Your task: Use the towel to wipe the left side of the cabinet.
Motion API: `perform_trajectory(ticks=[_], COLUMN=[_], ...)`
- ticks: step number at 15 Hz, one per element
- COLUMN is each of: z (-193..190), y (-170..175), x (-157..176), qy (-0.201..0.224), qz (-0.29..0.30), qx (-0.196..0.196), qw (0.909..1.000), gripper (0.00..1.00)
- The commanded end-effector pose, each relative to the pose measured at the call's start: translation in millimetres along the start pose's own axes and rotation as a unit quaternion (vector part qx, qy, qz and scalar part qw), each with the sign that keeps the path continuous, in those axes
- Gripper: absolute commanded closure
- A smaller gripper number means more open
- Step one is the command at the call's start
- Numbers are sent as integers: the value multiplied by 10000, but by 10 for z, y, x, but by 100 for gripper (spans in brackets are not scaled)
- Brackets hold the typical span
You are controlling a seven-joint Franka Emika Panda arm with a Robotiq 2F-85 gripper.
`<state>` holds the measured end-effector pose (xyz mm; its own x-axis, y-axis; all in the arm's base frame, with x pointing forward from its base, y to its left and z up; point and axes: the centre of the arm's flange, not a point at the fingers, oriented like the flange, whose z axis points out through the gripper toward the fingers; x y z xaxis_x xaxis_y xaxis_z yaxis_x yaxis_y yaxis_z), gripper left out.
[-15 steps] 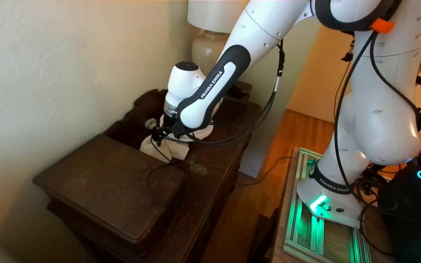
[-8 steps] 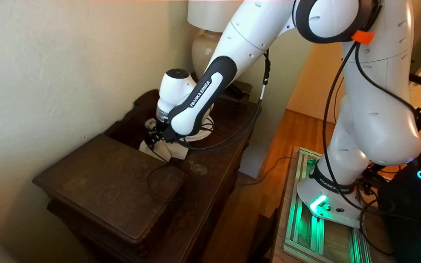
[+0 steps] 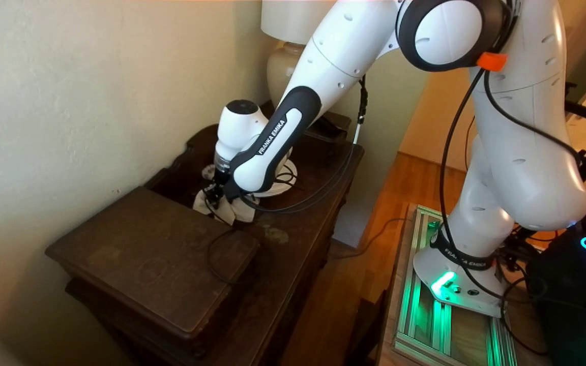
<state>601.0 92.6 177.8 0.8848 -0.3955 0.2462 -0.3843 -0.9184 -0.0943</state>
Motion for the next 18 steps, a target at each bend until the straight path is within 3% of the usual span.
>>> perform_trajectory(ticks=[1, 5, 11, 15, 18], z=[28, -175, -903, -1325, -1545], y=[-58, -78, -18, 50, 93], x=[27, -23, 55, 86, 61], qy=[96, 35, -72, -751, -1441], qz=[76, 44, 111, 201, 154], qx=[4, -30, 196, 410, 632], qw=[9999, 10000, 9997, 9961, 9874], gripper=[84, 99, 95, 94, 94])
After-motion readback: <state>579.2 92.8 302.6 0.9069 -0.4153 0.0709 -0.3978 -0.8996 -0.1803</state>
